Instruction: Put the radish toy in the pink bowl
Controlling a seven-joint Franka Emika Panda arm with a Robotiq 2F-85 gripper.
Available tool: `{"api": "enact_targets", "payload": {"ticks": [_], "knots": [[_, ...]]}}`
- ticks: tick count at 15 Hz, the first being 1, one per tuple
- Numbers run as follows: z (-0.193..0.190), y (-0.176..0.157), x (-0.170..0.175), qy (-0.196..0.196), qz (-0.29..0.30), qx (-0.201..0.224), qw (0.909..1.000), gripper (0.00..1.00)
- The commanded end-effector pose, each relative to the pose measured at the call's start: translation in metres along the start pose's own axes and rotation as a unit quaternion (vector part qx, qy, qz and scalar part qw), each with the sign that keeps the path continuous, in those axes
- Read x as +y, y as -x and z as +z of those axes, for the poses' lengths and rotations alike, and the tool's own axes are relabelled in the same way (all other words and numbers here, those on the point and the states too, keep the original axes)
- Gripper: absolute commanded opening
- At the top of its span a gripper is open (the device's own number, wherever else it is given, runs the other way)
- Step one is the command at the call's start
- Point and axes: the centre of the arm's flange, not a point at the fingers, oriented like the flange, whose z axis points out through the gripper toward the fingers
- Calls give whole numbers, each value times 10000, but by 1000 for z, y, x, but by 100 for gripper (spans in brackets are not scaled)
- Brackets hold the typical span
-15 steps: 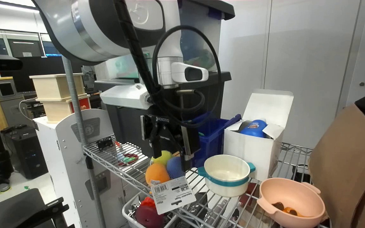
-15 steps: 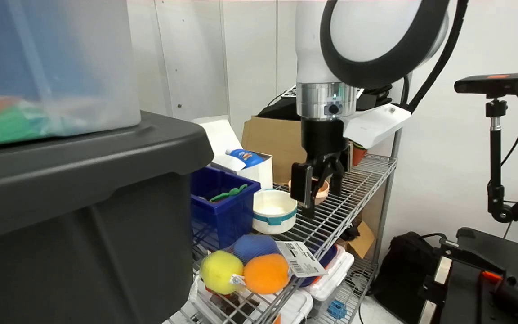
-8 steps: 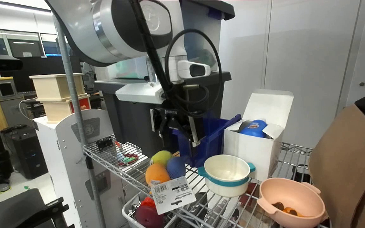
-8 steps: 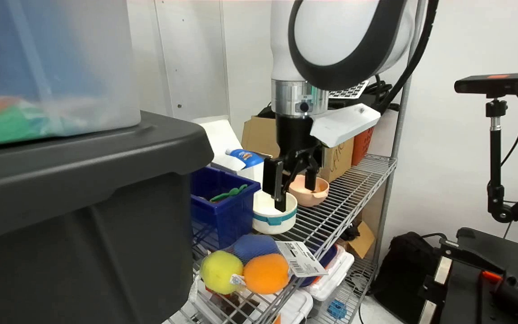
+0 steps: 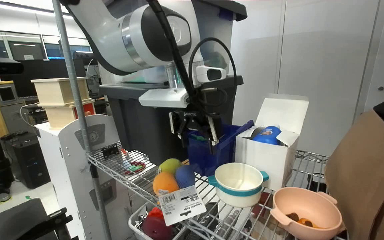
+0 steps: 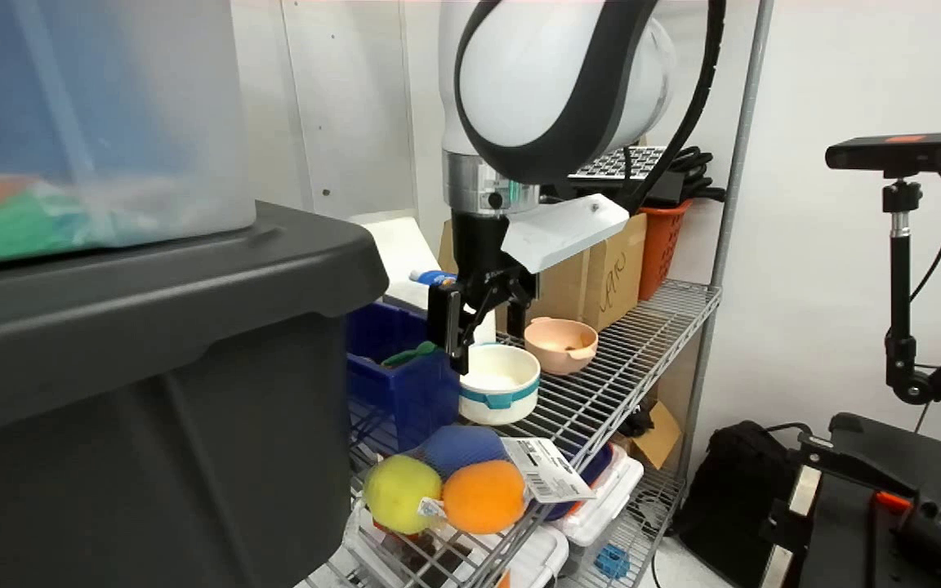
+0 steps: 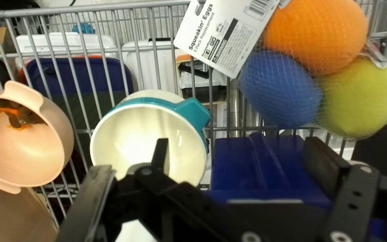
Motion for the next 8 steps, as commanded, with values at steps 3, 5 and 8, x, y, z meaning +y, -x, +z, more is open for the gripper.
{"api": "enact_targets", "payload": {"ticks": [3,5,8], "knots": [[-11,-25,-5,59,-10,199,9998,100],[-14,-29,-4,52,-1,241,9997,100],[-13,-30,-7,31,6,262,9997,100]]}}
